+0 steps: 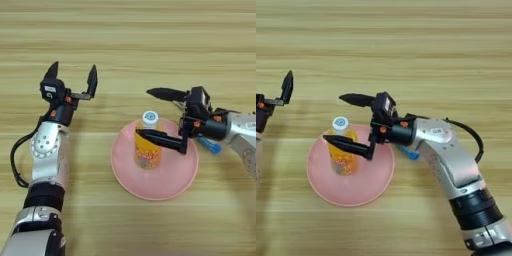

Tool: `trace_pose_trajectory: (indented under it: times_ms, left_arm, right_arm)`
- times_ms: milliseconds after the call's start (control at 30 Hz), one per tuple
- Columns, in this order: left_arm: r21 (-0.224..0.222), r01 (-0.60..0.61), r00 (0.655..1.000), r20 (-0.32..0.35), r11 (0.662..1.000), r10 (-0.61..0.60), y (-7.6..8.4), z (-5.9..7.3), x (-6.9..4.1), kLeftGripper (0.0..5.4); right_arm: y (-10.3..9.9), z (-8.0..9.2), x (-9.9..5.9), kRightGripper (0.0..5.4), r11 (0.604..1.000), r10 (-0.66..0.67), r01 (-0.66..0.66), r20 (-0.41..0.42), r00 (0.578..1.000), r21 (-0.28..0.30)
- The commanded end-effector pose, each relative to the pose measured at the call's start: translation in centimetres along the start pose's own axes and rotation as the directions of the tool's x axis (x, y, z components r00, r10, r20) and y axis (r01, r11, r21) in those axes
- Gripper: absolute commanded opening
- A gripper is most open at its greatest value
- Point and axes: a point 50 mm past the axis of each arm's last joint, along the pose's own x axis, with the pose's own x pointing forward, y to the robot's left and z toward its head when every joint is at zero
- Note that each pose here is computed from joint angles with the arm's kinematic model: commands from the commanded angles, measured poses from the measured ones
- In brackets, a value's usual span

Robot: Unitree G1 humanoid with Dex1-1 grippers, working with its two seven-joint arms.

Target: Move the objects on the table

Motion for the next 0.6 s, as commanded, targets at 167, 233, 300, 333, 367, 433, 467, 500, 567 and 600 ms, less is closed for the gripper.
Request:
trace_pose_trajectory:
  times_ms: [167, 233, 300, 333, 367, 433, 467, 500, 567, 600]
  left_arm:
    - [0.008, 0.013, 1.0, 0.01, 1.0, -0.013, -0.3, 0.1, 0.3, 5.38]
    - [0.008, 0.013, 1.0, 0.009, 1.0, -0.013, -0.3, 0.0, 0.3, 5.38]
    - [0.01, 0.016, 1.0, 0.007, 1.0, -0.016, -0.3, 0.0, 0.3, 5.38]
    - [0.01, 0.017, 1.0, 0.007, 1.0, -0.017, -0.3, 0.0, 0.3, 5.38]
    - [0.011, 0.018, 1.0, 0.007, 1.0, -0.019, -0.3, 0.0, 0.3, 5.4]
    - [0.011, 0.019, 1.0, 0.007, 1.0, -0.019, -0.3, 0.0, 0.3, 5.4]
    - [0.011, 0.019, 1.0, 0.007, 1.0, -0.019, -0.3, 0.0, 0.3, 5.4]
    - [0.01, 0.018, 1.0, 0.007, 1.0, -0.019, -0.3, 0.0, 0.3, 5.4]
    - [0.011, 0.019, 1.0, 0.008, 1.0, -0.019, -0.3, 0.0, 0.3, 5.4]
    - [0.011, 0.019, 1.0, 0.007, 1.0, -0.019, -0.3, 0.0, 0.3, 5.4]
  right_arm:
    - [0.3, -2.0, -0.3, 5.4, 0.998, 0.034, -0.044, -0.188, 0.981, -0.047]
    - [0.3, -2.7, -0.1, 5.4, 0.998, 0.034, -0.044, -0.219, 0.975, -0.043]
    - [0.3, -2.9, 0.0, 5.4, 0.998, 0.036, -0.046, -0.227, 0.973, -0.039]
    - [0.4, -3.0, 0.1, 5.4, 0.998, 0.043, -0.052, -0.229, 0.972, -0.035]
    - [0.5, -3.1, 0.1, 5.23, 0.998, 0.051, -0.06, -0.231, 0.971, -0.032]
    - [0.8, -3.3, 0.2, 4.98, 0.997, 0.07, -0.079, -0.245, 0.967, -0.027]
    - [1.0, -3.4, 0.2, 4.88, 0.996, 0.08, -0.089, -0.246, 0.966, -0.024]
    - [1.0, -3.4, 0.2, 4.84, 0.996, 0.084, -0.092, -0.242, 0.967, -0.022]
    - [1.0, -3.3, 0.4, 4.61, 0.996, 0.076, -0.083, -0.227, 0.971, -0.022]
    - [0.9, -3.3, 0.4, 4.5, 0.997, 0.073, -0.08, -0.222, 0.972, -0.024]
